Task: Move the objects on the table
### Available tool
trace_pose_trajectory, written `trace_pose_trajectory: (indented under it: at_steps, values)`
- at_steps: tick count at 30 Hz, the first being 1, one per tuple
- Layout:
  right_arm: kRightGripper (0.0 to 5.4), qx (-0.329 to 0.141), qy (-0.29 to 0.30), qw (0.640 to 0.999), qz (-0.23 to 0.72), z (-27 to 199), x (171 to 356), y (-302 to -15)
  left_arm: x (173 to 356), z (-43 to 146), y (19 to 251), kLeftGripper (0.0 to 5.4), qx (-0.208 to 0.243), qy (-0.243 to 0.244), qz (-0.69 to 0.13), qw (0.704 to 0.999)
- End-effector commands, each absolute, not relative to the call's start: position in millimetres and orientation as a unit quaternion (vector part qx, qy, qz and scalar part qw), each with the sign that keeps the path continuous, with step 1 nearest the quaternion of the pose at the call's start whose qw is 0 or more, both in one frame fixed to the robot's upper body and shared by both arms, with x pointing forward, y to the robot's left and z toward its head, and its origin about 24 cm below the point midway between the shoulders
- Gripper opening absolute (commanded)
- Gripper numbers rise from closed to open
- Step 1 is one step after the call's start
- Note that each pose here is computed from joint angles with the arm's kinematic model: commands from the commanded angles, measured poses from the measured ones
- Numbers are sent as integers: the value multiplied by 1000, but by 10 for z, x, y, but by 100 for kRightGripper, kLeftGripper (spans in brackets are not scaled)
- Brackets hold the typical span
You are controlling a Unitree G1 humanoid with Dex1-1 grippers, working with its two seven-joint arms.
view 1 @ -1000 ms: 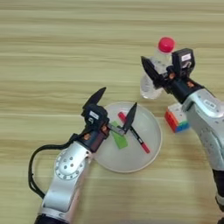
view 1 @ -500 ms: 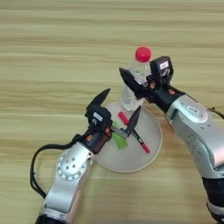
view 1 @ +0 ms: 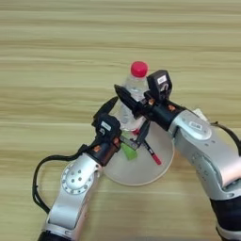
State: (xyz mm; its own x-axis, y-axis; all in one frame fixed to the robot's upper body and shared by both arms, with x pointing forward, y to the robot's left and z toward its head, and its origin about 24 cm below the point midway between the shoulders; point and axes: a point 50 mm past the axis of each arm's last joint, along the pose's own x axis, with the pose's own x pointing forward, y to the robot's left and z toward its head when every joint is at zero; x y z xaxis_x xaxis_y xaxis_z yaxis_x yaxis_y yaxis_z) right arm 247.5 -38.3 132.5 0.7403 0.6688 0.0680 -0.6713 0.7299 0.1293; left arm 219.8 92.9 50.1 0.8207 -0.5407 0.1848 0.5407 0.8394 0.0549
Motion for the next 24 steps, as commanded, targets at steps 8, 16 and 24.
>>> trace_pose_trajectory:
  at_steps: [8, 16, 24]
  values:
    - [317, 83, -12, 919, 385, 1351, 2387, -283, 2218, 482, 946, 540, 8, -93, -279, 956]
    - [317, 83, -9, 918, 387, 1338, 2373, -278, 2232, 481, 967, 540, 8, -93, -273, 958]
    - [317, 85, -10, 916, 391, 1349, 2354, -262, 2242, 462, 974, 522, 2, -90, -271, 958]
